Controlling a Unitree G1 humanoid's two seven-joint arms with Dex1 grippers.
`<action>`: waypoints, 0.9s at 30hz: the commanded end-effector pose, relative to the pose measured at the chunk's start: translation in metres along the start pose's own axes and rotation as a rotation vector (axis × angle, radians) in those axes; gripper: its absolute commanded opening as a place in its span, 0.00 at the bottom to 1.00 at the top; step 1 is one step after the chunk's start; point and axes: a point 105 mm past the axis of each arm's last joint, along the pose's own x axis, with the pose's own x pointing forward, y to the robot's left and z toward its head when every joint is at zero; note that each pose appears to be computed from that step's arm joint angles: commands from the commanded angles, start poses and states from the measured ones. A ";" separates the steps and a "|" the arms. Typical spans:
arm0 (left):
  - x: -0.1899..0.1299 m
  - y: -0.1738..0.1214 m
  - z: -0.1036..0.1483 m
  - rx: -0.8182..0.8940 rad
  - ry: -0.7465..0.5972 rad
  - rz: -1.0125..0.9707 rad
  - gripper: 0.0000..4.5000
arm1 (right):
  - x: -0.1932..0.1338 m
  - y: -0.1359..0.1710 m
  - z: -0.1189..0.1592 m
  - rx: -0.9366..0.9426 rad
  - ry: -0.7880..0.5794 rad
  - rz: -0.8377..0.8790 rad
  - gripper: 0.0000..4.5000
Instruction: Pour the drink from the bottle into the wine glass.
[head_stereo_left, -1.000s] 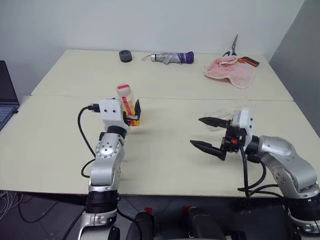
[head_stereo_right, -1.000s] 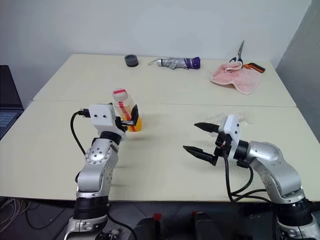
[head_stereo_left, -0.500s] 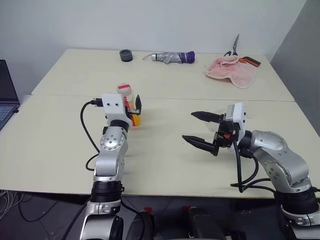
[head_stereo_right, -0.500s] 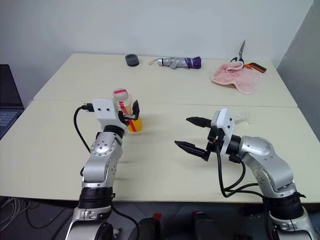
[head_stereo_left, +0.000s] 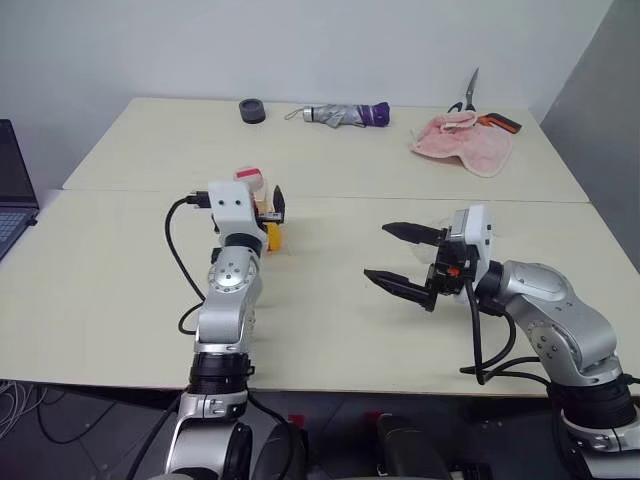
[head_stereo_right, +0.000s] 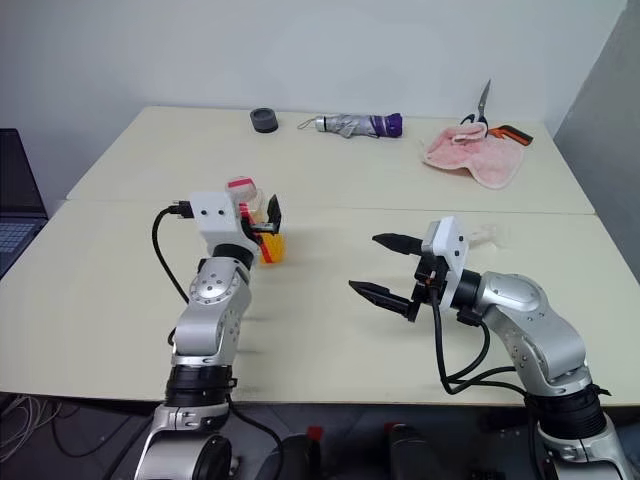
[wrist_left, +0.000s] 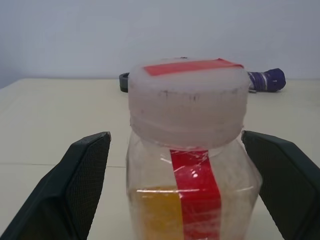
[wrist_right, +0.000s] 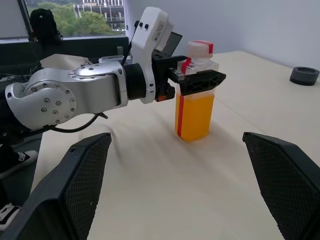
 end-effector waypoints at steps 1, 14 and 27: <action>0.003 -0.001 0.010 0.010 -0.030 0.004 1.00 | 0.001 0.003 0.011 -0.035 -0.027 0.006 1.00; 0.006 0.000 0.006 0.037 -0.007 0.014 1.00 | -0.001 0.001 0.010 -0.022 -0.032 -0.007 1.00; 0.007 -0.001 0.006 0.068 0.000 0.002 0.59 | -0.002 -0.001 0.011 -0.016 -0.029 -0.014 1.00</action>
